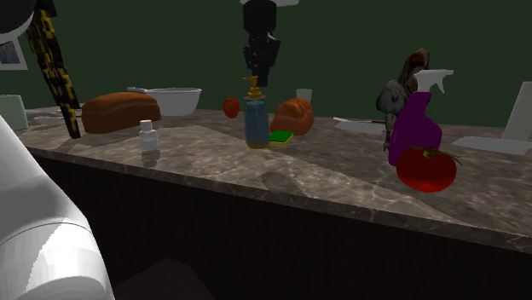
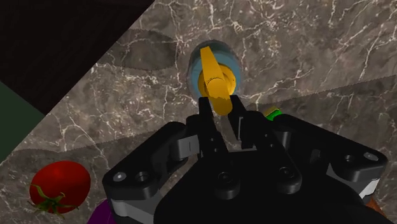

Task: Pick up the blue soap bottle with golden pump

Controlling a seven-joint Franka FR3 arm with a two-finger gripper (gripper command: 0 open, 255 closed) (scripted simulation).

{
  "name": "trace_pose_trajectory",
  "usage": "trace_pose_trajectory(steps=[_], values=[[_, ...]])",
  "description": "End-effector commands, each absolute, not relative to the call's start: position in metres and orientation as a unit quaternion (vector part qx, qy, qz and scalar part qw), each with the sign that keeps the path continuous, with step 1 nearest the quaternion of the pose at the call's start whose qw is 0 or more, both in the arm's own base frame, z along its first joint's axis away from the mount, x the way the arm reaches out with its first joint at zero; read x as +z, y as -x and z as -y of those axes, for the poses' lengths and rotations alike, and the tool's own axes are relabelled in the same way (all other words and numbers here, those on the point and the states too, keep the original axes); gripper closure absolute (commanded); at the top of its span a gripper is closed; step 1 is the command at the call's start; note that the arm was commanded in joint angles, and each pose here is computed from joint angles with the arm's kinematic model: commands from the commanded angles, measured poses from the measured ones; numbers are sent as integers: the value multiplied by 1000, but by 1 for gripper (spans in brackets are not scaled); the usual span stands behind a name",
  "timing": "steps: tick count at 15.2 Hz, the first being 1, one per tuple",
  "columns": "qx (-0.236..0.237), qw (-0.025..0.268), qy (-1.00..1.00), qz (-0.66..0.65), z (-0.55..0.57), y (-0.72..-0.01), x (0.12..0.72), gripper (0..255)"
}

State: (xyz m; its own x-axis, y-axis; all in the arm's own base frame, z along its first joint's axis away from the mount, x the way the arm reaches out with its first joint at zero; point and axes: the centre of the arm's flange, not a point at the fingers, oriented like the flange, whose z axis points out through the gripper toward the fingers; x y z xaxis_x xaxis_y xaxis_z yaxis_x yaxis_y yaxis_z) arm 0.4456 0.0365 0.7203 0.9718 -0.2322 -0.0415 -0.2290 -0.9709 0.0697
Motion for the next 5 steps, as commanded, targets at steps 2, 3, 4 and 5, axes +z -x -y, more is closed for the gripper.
trace_pose_trajectory(steps=[2,3,4,5], values=[[-25,32,-992,116,-36,-446,737,255],[-25,32,-992,116,-36,-446,742,255],[-25,32,-992,116,-36,-446,743,255],[-25,32,-992,116,-36,-446,743,255]])
